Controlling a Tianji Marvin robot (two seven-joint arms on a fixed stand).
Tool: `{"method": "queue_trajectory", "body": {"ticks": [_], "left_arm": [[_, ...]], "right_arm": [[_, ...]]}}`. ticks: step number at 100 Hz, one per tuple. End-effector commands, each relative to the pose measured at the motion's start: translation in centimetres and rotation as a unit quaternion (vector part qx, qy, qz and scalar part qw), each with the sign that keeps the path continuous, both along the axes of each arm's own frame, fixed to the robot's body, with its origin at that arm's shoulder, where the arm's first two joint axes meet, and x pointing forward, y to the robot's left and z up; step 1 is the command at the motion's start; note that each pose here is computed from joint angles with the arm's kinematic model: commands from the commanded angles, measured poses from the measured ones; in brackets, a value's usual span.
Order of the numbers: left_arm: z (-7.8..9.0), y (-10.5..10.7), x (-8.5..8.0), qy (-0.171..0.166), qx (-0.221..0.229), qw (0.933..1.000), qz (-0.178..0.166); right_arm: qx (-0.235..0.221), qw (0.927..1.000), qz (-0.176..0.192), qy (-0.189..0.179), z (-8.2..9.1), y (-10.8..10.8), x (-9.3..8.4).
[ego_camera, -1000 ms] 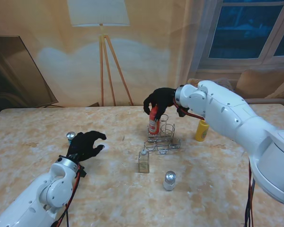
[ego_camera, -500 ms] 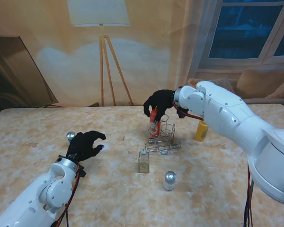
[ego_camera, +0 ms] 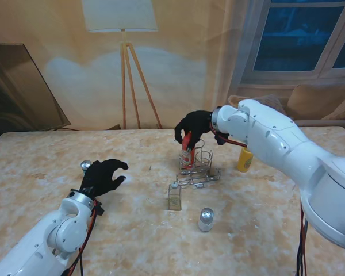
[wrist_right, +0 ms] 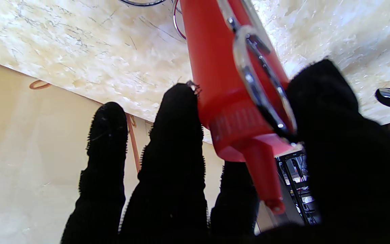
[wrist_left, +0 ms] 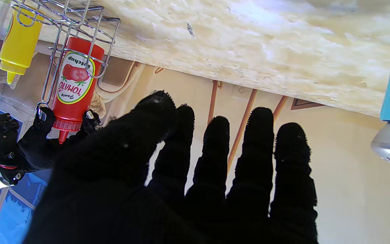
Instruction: Place the seasoning bottles into the rack
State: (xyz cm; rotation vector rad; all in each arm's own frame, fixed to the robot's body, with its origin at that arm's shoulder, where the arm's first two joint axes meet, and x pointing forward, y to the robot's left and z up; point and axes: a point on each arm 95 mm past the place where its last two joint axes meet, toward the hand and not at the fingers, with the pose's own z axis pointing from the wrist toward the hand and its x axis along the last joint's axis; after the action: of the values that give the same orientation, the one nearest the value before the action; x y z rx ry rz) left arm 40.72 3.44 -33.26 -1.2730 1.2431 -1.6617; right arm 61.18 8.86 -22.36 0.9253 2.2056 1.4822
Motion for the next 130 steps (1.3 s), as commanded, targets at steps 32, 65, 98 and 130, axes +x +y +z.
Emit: {"method": "queue_trajectory", "body": {"ticks": [32,65,98,130], "left_arm": [[-0.2,0.0,-0.1,0.005,-0.002,1.0,-0.001],[-0.2,0.1,-0.1,0.005,-0.002,1.0,-0.001],[-0.2,0.1,-0.1,0.004,-0.002,1.0,-0.001],[-0.2,0.1,-0.1,0.005,-0.002,1.0,-0.002]], "right_arm": [[-0.011,0.9998,0.002,0.017,-1.4,0.4,-0.5],[-0.016,0.9996,0.001,0.022,-1.8,0.5,-0.5],[-0.014,0.9997,-0.007,0.019,-2.4,0.6,-0.6],[-0.011,0.9992,-0.035,0.014,-2.8,0.5,-0.6]]}}
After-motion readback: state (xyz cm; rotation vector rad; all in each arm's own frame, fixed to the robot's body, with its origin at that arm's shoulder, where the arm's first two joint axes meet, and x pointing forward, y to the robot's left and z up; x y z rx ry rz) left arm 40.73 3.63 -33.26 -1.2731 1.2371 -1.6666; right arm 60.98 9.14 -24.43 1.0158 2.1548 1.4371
